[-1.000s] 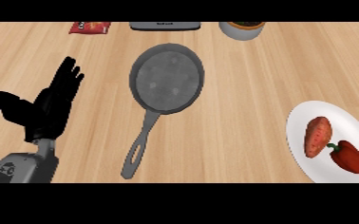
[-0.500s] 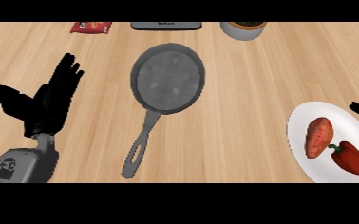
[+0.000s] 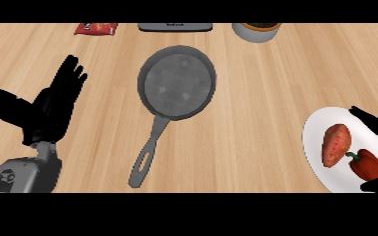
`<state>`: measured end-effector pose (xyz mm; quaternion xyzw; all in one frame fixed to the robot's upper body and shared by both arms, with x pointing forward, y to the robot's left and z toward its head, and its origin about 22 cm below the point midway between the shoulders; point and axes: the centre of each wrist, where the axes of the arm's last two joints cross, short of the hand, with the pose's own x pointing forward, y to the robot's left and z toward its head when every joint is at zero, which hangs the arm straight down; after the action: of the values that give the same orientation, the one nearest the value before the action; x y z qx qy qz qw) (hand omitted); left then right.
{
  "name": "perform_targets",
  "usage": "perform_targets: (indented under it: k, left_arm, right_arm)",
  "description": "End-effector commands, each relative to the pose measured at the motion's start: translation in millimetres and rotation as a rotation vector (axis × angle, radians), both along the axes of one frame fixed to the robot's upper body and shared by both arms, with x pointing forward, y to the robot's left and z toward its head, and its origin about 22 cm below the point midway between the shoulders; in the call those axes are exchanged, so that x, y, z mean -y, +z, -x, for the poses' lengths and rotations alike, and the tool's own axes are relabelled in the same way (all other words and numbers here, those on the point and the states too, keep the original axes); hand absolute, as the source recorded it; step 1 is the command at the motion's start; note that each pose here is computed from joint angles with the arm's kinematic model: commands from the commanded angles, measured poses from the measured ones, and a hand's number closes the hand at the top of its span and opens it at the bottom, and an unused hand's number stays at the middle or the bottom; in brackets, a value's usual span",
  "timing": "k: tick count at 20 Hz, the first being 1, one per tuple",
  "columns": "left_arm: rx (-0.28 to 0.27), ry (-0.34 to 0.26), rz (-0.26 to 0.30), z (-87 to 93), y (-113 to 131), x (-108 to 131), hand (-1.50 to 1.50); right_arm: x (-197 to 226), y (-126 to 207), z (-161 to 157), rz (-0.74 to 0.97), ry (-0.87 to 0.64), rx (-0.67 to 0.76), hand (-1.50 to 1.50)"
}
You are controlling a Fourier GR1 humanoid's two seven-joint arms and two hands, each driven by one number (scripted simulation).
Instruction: Pick the sweet potato from the plate and place it in the pan
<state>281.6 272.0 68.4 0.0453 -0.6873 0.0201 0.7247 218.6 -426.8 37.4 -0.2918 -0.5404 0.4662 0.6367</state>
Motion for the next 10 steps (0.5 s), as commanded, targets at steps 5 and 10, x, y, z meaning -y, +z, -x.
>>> perform_targets:
  k: [5,10]
  left_arm:
    - [-0.021,0.014,0.008,-4.9,-20,-13,0.0]
    - [0.004,-0.009,-0.002,3.7,-18,-10,0.0]
  right_arm:
    - [0,-12,-13,-0.025,0.015,0.005,-1.5]
    - [-6,-28,-32,-0.046,0.012,-0.002,-1.5]
